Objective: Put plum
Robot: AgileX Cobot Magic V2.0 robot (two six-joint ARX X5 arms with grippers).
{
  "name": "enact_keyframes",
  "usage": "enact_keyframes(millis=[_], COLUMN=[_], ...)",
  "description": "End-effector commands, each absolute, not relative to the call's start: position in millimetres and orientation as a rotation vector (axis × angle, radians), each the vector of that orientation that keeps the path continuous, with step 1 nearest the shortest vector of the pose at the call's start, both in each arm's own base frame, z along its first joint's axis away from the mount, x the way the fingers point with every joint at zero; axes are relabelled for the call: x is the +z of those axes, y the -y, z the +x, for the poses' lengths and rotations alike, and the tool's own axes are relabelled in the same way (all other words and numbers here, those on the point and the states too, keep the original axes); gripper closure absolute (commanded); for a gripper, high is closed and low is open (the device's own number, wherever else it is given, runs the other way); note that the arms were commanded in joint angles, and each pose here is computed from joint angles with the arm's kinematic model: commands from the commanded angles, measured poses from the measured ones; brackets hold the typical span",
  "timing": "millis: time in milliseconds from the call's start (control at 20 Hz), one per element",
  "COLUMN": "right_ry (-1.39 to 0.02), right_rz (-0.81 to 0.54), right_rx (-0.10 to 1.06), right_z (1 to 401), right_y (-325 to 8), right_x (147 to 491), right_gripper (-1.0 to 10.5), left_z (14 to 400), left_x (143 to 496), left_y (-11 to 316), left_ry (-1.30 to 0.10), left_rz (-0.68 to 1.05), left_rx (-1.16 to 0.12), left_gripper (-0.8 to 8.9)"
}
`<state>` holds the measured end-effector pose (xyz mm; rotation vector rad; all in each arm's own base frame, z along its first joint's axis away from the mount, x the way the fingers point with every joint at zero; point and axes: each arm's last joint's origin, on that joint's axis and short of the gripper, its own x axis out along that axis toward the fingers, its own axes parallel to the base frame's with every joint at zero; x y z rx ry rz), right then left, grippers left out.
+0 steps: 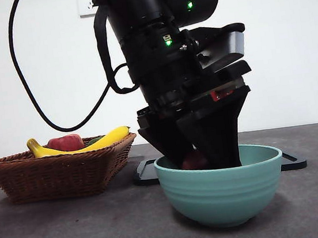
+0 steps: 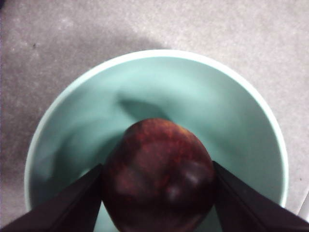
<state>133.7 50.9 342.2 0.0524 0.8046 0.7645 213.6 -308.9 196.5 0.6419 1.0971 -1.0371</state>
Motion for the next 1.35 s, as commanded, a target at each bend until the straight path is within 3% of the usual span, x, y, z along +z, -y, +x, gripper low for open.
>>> enact_keyframes(millis=[50, 400, 800, 1150, 1350], right_ry=[-0.788, -0.788, -0.788, -0.788, -0.788], right_rz=[0.057, 0.057, 0.056, 0.057, 0.057], right_rx=[0.769, 0.769, 0.769, 0.769, 0.769], right_z=[135, 135, 135, 135, 135], right_y=[-52, -52, -52, -52, -52], right_x=[348, 348, 348, 348, 348], right_gripper=[5.7, 5.7, 5.7, 5.7, 5.7], left_z=[213, 213, 211, 215, 205], left_x=[196, 203, 278, 368, 396], left_y=[316, 317, 298, 211, 154], left_ry=[-1.078, -1.056, -0.864, -0.656, -0.617], left_rz=[0.657, 0.641, 0.514, 0.254, 0.193], left_rx=[-1.055, -1.056, -1.044, -0.865, -0.739], left_gripper=[3.88, 3.76, 3.76, 3.76, 3.76])
